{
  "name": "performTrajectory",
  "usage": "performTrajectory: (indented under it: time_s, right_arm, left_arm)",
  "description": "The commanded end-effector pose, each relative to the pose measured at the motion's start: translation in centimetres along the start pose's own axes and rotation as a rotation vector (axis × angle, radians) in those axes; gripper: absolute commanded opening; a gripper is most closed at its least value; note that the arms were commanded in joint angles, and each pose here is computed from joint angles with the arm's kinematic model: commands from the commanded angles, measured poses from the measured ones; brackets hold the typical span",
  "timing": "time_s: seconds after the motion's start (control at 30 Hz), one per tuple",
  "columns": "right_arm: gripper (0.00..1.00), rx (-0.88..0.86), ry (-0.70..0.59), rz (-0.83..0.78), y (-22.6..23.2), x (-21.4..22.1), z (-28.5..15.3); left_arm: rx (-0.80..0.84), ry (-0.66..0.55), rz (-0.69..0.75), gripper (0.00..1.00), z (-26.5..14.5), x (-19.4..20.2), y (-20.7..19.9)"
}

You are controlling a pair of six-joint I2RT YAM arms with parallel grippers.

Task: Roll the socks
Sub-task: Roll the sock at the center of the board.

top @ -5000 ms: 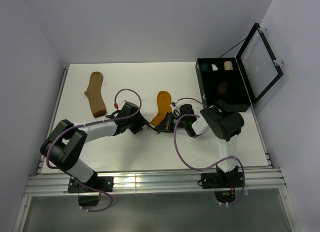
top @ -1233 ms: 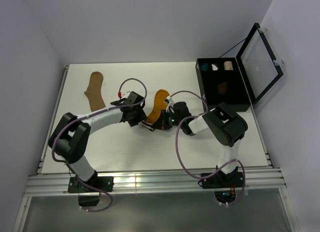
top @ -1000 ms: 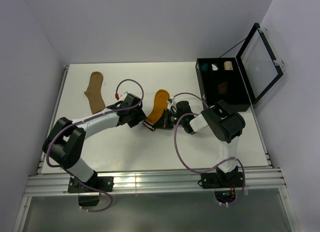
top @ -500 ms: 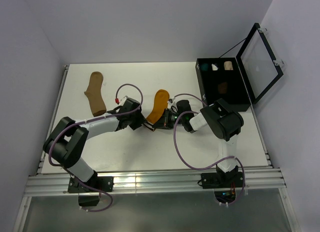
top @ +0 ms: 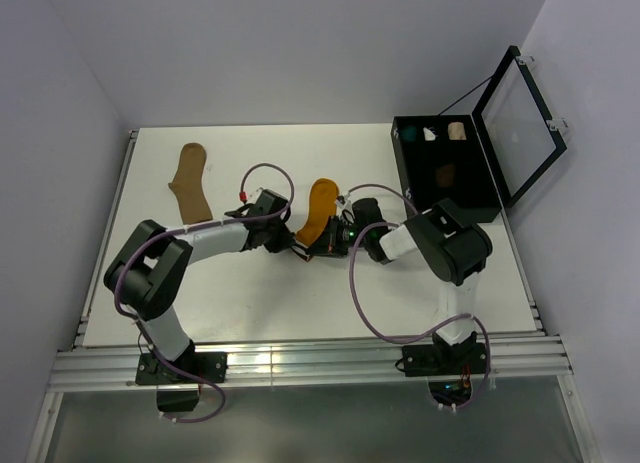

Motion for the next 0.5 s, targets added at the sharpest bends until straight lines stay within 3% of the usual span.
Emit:
performTrajectory:
  time_s: [0.0, 0.3, 0.47]
  right_arm:
    - [0.1, 0.119, -0.041, -0.096, -0.6, 0.4, -1.0]
    - [0.43, 0.356, -0.263, -0.507, 2.9, -1.4, -3.7]
    - [0.46, 0.409, -0.329, -0.715, 5.2, -1.2, -3.5]
  left_arm:
    - [-0.128, 0.047, 0.076, 0.1, 0.7, 0.7, 2.2]
    - [-0.198, 0.027, 0.172, 0.09, -0.5, -0.4, 2.3]
    - [-0.189, 0.029, 0.197, 0.09, -0.8, -0.6, 1.8]
Point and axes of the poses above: each gripper's point midway between its finger pads, its own z axis out along the fingers, its own y axis along the line the jaws close on, x = y × z, the point moved 4 cm from there along -z, back along the fingers, and after that the axes turned 3 degrees about z, right-handed, at the moved point
